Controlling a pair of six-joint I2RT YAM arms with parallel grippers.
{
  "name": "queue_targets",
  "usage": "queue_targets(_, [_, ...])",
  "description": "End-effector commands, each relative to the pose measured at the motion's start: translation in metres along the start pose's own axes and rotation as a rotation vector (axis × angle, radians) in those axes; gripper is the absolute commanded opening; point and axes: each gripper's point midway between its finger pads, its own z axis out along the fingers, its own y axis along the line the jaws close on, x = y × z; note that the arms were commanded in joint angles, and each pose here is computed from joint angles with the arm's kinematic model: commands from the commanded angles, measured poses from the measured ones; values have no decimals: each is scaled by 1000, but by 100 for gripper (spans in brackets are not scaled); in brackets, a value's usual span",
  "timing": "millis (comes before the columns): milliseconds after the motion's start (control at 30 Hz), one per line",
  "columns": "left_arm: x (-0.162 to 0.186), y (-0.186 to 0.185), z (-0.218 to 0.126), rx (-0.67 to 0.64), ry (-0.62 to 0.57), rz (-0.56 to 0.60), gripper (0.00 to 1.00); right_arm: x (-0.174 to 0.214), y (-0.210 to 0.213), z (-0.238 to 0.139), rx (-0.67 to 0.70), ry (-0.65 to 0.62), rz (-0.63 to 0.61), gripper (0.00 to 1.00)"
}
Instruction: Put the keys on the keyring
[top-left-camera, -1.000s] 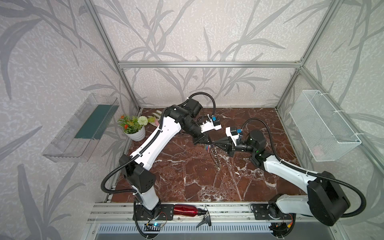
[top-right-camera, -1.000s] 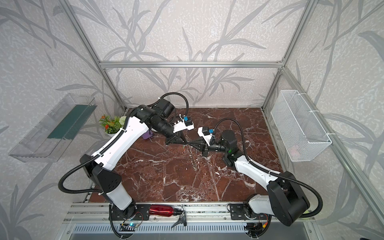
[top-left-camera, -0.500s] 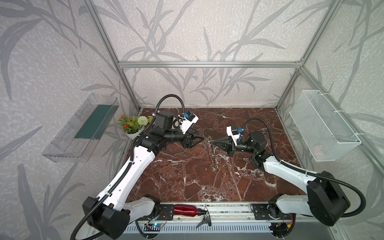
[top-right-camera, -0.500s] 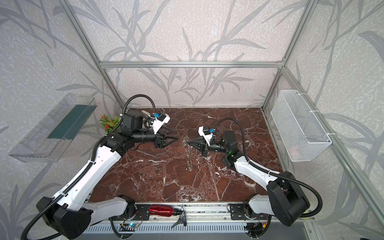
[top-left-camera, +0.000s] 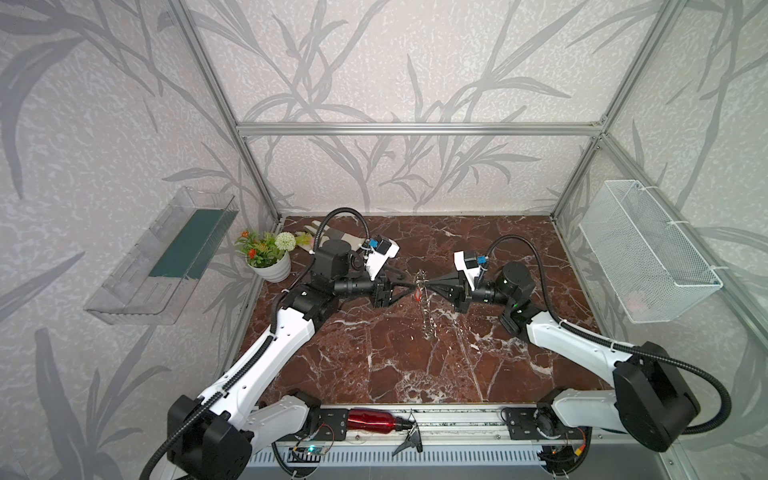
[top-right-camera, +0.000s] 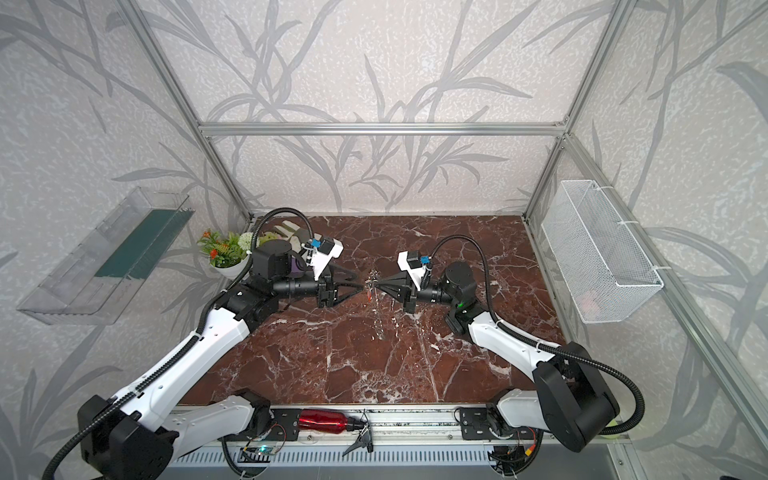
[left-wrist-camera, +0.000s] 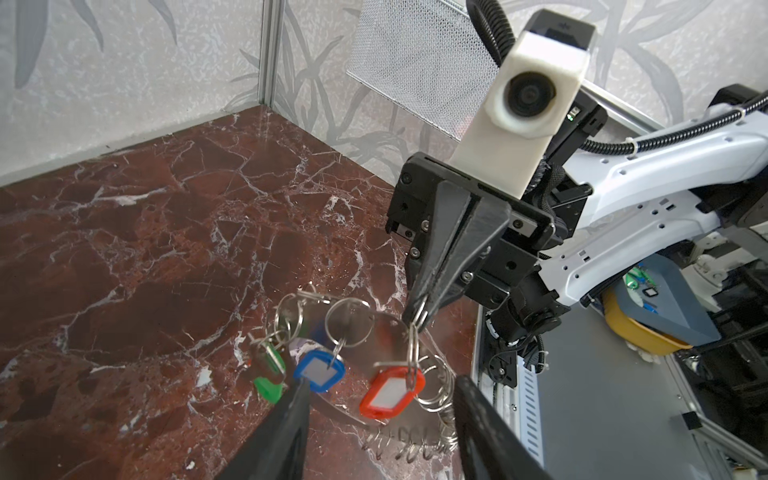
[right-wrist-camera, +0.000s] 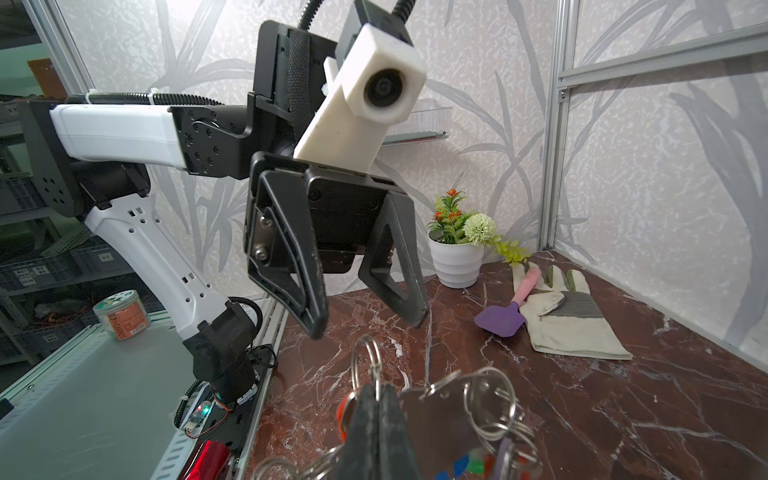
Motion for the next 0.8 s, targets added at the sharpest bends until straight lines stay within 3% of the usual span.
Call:
queue_targets(0, [-7, -13, 5, 77, -2, 19, 46, -18, 8, 1, -33, -47, -51, 0])
queue_targets(233, [-2, -14, 10, 79, 19, 15, 37, -18, 8, 1, -32, -47, -51, 0])
queue_targets(633, [0, -9, 11, 49, 29, -38, 1, -14, 6, 2, -30, -42, -44, 0])
queue_targets(767, [3, -1, 10, 0, 53, -70, 0, -15, 6, 2, -34, -44, -47, 0])
